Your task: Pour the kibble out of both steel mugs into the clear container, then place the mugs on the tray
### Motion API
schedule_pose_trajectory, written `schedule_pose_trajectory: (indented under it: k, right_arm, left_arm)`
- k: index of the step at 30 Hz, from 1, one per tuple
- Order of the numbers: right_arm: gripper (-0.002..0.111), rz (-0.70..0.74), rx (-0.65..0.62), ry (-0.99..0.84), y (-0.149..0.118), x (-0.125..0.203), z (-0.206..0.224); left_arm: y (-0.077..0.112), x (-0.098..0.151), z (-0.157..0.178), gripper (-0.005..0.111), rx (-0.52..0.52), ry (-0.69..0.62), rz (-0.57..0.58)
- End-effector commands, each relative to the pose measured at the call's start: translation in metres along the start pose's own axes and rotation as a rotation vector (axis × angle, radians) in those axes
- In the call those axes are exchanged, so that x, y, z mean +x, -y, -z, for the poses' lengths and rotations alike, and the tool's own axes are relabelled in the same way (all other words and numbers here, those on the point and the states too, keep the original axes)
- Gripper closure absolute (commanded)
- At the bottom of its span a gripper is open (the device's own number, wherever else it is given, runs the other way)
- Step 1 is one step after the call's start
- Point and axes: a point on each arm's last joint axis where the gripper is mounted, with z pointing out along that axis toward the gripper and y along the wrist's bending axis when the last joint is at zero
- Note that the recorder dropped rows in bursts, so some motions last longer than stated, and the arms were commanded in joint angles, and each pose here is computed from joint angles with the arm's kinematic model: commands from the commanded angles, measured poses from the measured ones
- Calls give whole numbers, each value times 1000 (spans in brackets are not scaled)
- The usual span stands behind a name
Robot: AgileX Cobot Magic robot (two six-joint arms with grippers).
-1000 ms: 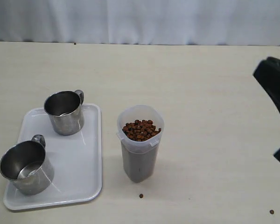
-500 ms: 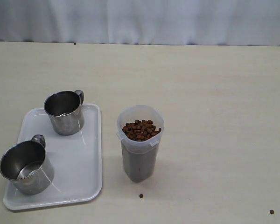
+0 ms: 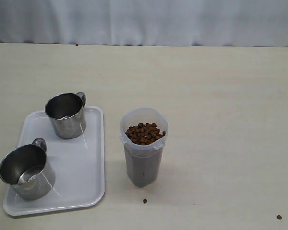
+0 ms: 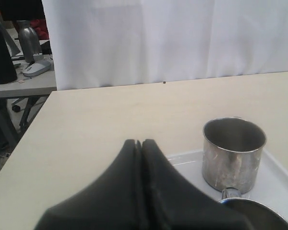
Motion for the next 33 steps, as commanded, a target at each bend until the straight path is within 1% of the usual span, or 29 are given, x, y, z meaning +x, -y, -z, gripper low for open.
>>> schedule_pose_trajectory:
  k: [1,4,8,11,14,17,19,25,33]
  right_arm:
    - [103,108,27,-45,-5,8,7]
    - [103,190,38,-111,-8,15,8]
    - [103,201,55,-153,-8,21,8]
    - [103,235,69,-187,-5,28,9]
    - [103,243,156,-233,5,39,11]
    - [103,313,242,-235,14,42,12]
    - [103,344,288,-282,18,46,14]
    - [103,373,379,-274,22,44,16]
    - [103,388,462,-269,27,43,18]
  left_arm:
    - [0,0,0,107,3,11,-1]
    - [0,0,0,107,3,11,-1]
    - [0,0,0,107,3,11,-1]
    - [0,0,0,107,3,11,-1]
    - [0,0,0,107,3,11,-1]
    - [0,0,0,107,3,11,-1]
    - [0,0,0,107,3,11,-1]
    - [0,0,0,107,3,11,-1]
    - [0,0,0,107,4,11,1]
